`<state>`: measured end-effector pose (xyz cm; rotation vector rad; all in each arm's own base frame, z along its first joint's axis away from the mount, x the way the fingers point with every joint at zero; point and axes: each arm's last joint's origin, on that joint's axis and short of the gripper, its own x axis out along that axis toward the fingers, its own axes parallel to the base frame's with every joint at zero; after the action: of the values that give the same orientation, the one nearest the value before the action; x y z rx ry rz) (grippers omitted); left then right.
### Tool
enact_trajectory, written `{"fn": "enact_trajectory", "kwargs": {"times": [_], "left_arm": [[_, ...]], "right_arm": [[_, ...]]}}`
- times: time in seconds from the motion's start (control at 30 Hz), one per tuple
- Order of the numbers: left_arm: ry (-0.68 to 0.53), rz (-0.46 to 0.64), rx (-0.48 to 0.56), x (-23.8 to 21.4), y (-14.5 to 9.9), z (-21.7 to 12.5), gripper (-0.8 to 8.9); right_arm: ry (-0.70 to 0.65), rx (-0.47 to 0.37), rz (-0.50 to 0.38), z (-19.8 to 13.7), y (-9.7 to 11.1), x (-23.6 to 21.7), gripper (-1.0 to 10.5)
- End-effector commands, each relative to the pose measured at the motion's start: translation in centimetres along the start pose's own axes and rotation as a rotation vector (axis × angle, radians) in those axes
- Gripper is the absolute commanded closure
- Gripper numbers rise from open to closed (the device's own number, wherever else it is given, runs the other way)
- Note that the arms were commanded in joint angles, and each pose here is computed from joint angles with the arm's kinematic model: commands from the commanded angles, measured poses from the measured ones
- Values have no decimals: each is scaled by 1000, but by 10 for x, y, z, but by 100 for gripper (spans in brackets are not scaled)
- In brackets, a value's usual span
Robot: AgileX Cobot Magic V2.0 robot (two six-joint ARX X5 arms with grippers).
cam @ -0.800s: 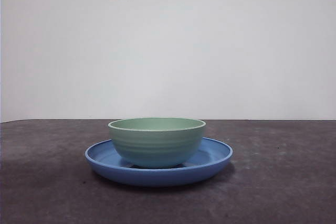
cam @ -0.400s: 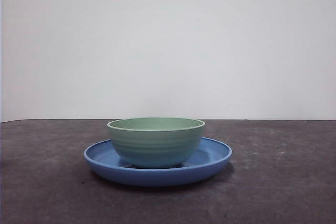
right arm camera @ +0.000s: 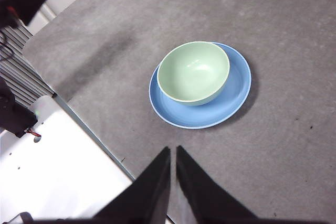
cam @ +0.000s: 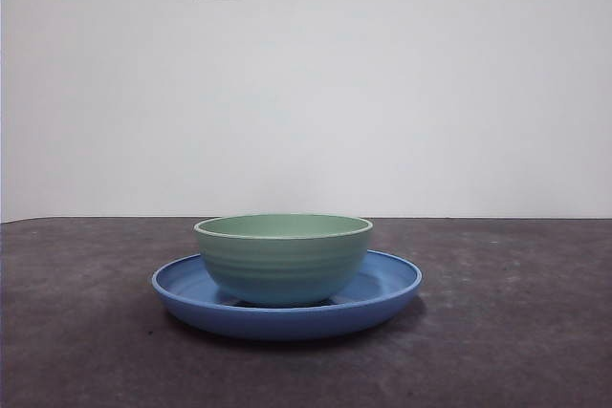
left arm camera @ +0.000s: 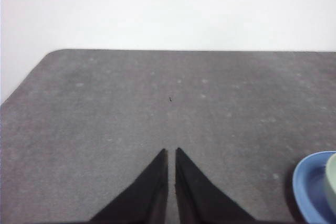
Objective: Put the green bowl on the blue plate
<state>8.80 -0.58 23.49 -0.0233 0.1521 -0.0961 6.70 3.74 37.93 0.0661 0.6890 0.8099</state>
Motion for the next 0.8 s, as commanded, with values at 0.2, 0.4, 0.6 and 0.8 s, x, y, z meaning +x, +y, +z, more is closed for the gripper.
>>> {"fn": "enact_trajectory", "kwargs": {"times": [0.2,0.4,0.6,0.8], "left_arm": [[1,30,12,10,3,-53,790],[35,54,34,15,5,-74,790],[60,61,32,18,6,-82,790],[55,62,34,18,7,-82,790]], "right_arm": [[-16,-18,6,3,2,-2,931],[-16,-18,6,3,2,-2,931],[-17,-18,6,3,2,-2,931],[-17,-18,6,3,2,-2,931]]}}
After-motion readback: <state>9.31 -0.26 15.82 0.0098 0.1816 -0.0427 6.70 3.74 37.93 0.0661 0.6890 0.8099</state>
